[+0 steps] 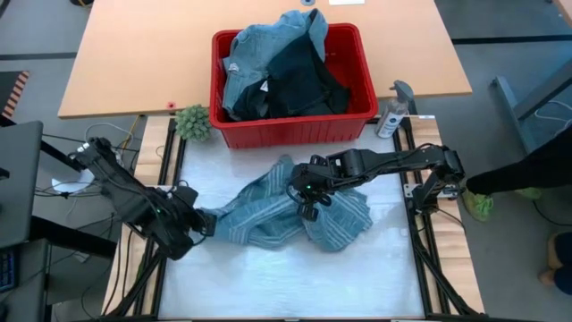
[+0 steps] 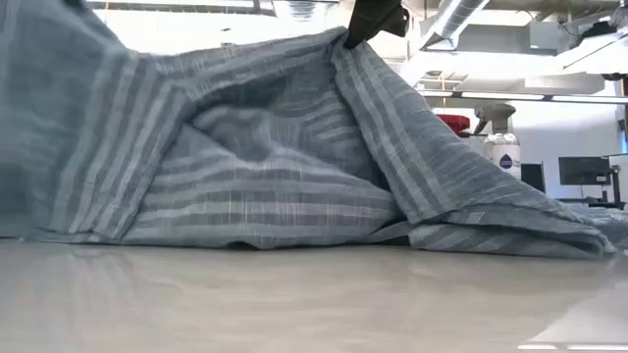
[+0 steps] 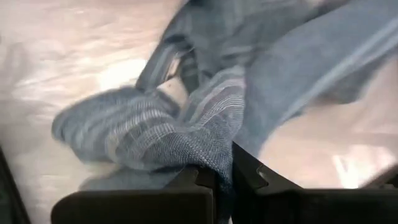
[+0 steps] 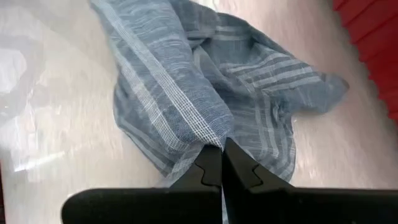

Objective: Fold Laundry from Bin
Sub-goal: Fold the blue polo shirt

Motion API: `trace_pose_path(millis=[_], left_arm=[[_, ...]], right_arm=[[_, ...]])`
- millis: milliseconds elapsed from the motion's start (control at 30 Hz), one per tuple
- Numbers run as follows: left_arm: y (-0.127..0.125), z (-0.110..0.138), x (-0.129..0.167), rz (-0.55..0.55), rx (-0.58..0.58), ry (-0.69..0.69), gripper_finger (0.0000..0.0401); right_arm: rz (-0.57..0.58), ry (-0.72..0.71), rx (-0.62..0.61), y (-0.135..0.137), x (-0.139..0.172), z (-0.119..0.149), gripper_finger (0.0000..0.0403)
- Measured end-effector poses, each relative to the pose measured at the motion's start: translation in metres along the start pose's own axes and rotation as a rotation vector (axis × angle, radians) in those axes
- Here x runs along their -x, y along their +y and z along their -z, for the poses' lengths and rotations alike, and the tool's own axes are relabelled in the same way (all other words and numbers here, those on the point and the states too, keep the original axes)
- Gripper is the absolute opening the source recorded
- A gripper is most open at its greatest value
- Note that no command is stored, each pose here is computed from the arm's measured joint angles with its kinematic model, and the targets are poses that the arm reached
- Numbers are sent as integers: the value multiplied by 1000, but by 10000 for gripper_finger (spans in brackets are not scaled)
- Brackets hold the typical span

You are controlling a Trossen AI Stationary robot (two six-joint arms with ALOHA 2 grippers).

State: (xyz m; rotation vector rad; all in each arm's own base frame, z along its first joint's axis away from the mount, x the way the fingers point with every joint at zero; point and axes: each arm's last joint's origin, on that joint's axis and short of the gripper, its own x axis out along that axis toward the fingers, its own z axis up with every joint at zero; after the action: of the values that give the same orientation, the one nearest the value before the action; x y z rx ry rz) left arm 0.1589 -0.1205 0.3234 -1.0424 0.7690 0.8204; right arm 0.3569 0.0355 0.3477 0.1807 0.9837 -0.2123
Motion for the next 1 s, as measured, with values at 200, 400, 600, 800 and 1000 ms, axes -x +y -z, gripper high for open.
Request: trace_pose_path(millis=[200, 400, 600, 800, 1000], left_arm=[[11, 16, -27, -22, -74, 44, 35], [22, 21, -39, -79, -117, 57, 92], [16, 21, -30, -64, -173, 110, 122], [14, 15, -22, -38, -191, 14, 110], [14, 15, -23, -35, -200, -5, 103]], right_arm=[[0, 2, -19, 2, 0, 1, 44], [36, 57, 5, 2, 1, 8, 131], [122, 90, -27, -2, 2, 13, 224], [169, 24, 70, 57, 4, 40, 238], [236, -48, 245, 125, -25, 92, 233]])
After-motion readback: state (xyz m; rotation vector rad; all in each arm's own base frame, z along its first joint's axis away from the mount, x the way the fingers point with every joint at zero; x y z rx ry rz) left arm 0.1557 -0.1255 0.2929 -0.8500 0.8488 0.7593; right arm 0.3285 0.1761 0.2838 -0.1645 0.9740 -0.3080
